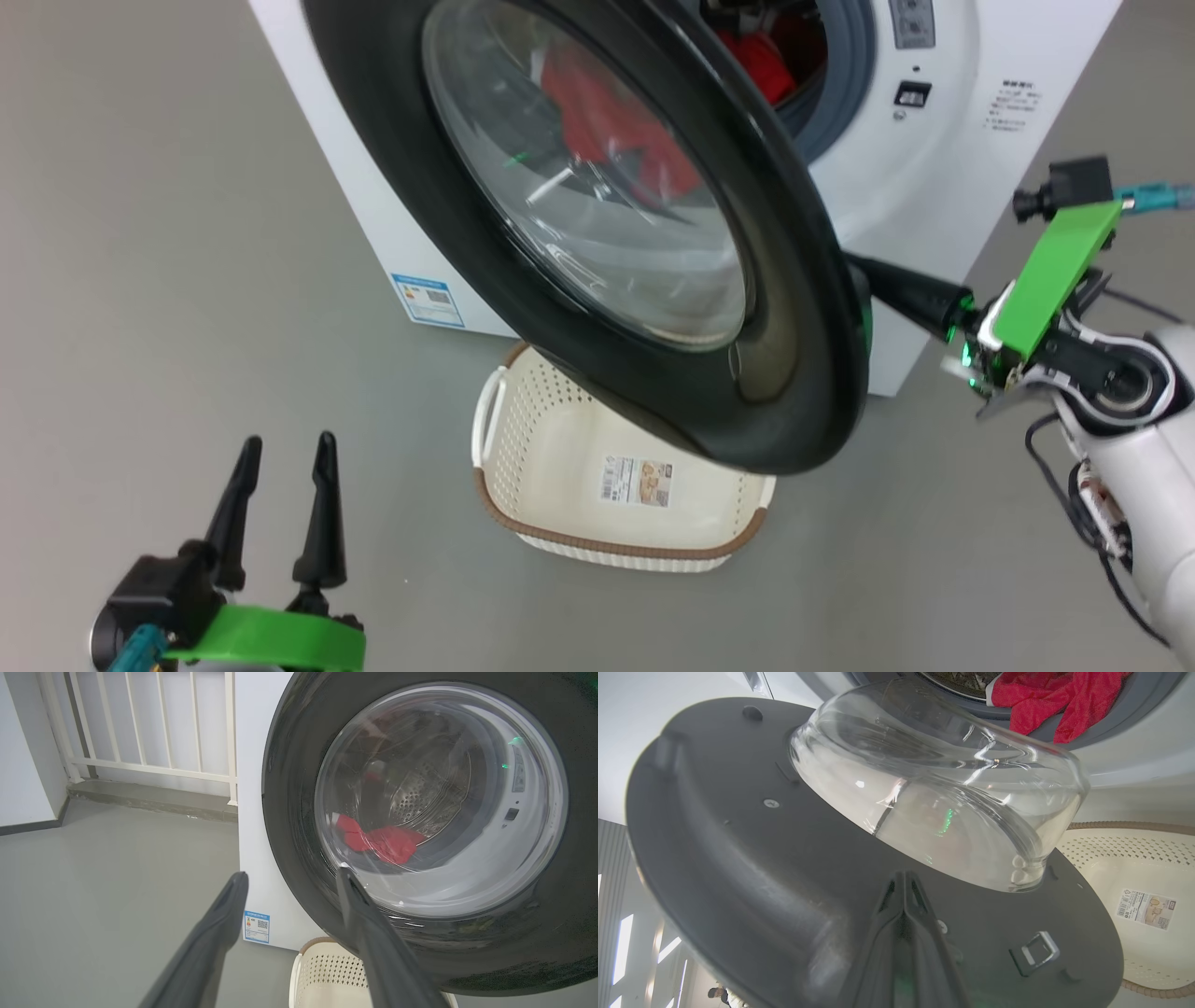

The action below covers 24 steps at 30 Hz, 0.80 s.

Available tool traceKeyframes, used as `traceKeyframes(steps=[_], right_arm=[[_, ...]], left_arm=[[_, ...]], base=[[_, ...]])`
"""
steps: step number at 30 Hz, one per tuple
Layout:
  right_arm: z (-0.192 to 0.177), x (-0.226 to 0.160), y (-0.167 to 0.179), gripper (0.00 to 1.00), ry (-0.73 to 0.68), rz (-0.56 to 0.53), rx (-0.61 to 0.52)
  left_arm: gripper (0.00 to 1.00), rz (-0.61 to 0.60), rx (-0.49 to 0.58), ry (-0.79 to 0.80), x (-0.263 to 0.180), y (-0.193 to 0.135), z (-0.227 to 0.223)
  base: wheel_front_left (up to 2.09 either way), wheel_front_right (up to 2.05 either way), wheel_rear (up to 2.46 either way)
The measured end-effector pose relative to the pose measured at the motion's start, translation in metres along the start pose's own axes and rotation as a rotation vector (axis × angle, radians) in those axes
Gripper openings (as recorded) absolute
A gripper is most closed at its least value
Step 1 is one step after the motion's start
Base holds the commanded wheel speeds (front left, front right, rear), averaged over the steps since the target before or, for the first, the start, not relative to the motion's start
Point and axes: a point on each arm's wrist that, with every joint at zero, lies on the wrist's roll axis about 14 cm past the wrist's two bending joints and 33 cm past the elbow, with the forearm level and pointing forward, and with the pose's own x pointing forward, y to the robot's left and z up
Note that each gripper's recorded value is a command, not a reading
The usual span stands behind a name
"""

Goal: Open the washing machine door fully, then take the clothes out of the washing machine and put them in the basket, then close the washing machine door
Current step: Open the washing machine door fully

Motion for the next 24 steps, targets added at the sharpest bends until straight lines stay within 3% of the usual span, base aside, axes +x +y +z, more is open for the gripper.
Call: traceKeyframes(steps=[11, 24], right_arm=[[-0.053, 0.007, 0.032, 0.0, 0.094, 0.088, -0.016], [-0.089, 0.023, 0.052, 0.0, 0.188, 0.153, -0.009]], left_arm=[[1.0, 0.069, 0.004, -0.031, -0.032, 0.023, 0.013], [1.0, 0.135, 0.01, -0.056, -0.055, 0.043, 0.022]], base=[[0.0, 0.0, 0.0], [0.0, 0.0, 0.0]])
